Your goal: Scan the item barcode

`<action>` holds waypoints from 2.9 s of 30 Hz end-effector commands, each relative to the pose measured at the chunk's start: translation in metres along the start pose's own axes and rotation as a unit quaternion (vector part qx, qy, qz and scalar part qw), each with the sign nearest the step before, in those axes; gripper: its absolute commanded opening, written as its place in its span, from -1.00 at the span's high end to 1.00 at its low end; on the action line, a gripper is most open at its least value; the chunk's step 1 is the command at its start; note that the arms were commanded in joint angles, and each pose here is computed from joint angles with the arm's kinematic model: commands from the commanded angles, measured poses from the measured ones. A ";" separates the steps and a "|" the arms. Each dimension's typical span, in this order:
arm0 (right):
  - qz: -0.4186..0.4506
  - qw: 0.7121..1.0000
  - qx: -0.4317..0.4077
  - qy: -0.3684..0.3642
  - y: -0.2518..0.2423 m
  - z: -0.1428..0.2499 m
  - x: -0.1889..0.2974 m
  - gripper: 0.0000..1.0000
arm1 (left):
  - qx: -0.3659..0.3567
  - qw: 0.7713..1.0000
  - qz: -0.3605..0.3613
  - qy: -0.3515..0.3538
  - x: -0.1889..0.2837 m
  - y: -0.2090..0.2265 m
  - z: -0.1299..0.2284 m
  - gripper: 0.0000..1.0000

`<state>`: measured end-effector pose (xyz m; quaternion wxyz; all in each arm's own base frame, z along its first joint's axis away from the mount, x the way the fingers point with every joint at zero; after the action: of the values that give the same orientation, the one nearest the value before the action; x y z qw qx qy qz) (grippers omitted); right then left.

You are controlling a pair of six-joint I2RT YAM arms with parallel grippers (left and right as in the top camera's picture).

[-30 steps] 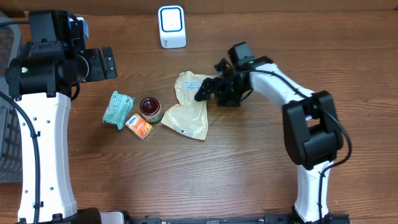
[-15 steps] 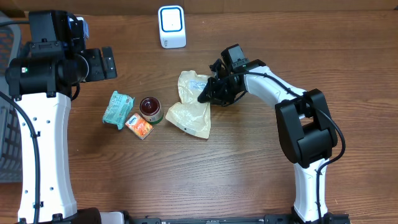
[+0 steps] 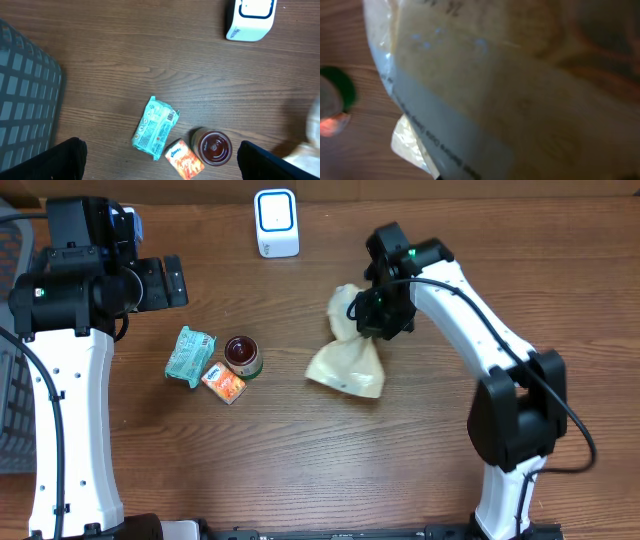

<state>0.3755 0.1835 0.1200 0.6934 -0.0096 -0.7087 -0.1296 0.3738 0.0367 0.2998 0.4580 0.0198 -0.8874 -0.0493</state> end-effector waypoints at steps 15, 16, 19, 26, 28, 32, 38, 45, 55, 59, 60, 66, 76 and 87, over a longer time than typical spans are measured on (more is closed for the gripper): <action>0.424 0.900 0.063 -0.080 -0.076 0.008 -0.005 0.88 | -0.011 1.000 -0.002 -0.018 0.010 -0.001 -0.007 -0.99; 0.421 0.901 0.066 -0.079 -0.073 0.009 -0.009 0.86 | -0.011 1.000 -0.002 -0.018 0.010 -0.001 -0.007 -0.99; 0.396 0.911 0.086 -0.070 -0.054 0.018 -0.023 0.54 | -0.011 1.000 -0.002 -0.018 0.010 -0.001 -0.007 -0.99; 0.331 0.929 0.148 -0.070 0.003 0.051 -0.047 0.04 | -0.011 1.000 -0.002 -0.018 0.010 -0.001 -0.007 -0.99; 0.319 0.931 0.161 -0.078 0.016 0.058 -0.051 -0.15 | -0.011 1.000 -0.002 -0.018 0.010 -0.001 -0.007 -0.99; 0.301 0.934 0.164 -0.096 0.029 0.057 -0.054 -0.41 | -0.011 1.000 -0.002 -0.018 0.010 -0.001 -0.007 -0.99; 0.289 0.940 0.161 -0.081 0.029 0.060 -0.060 -0.45 | -0.011 1.000 -0.002 -0.018 0.010 -0.001 -0.007 -0.99; 0.288 0.938 0.163 -0.103 0.030 0.053 -0.068 -0.52 | -0.011 1.000 -0.002 -0.018 0.010 -0.001 -0.007 -0.99; 0.316 0.923 0.167 -0.141 0.009 0.040 -0.094 -0.59 | -0.011 1.000 -0.002 -0.018 0.010 -0.001 -0.007 -0.99; 0.307 0.927 0.147 -0.157 -0.002 0.028 -0.109 -0.50 | -0.011 1.000 -0.002 -0.018 0.010 -0.001 -0.007 -0.99; 0.308 0.928 0.141 -0.157 -0.007 0.025 -0.111 -0.46 | -0.011 1.000 -0.002 -0.018 0.010 -0.001 -0.007 -0.99; 0.312 0.930 0.125 -0.147 -0.022 0.020 -0.114 0.12 | -0.011 1.000 -0.002 -0.018 0.010 -0.001 -0.007 -0.99; 0.282 0.943 0.120 -0.130 -0.011 0.024 -0.118 0.92 | -0.011 1.000 -0.002 -0.018 0.010 -0.001 -0.007 -0.99; 0.109 0.979 0.148 -0.084 0.062 0.039 -0.034 0.92 | -0.011 1.000 -0.002 -0.018 0.010 -0.001 -0.007 -0.99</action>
<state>0.3497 0.2209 0.0404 0.6377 -0.0904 -0.7548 0.1246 0.3738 0.0366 0.2997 0.4581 0.0195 -0.8873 -0.0493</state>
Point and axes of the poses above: each gripper's point midway between its finger pads, its own x axis back along the fingers, its own y axis along the line the jaws close on, z = x × y, the point moved 1 cm from there along x, back along the fingers, and after that the axes turned 12 degrees about -x, right-handed, at the moved point
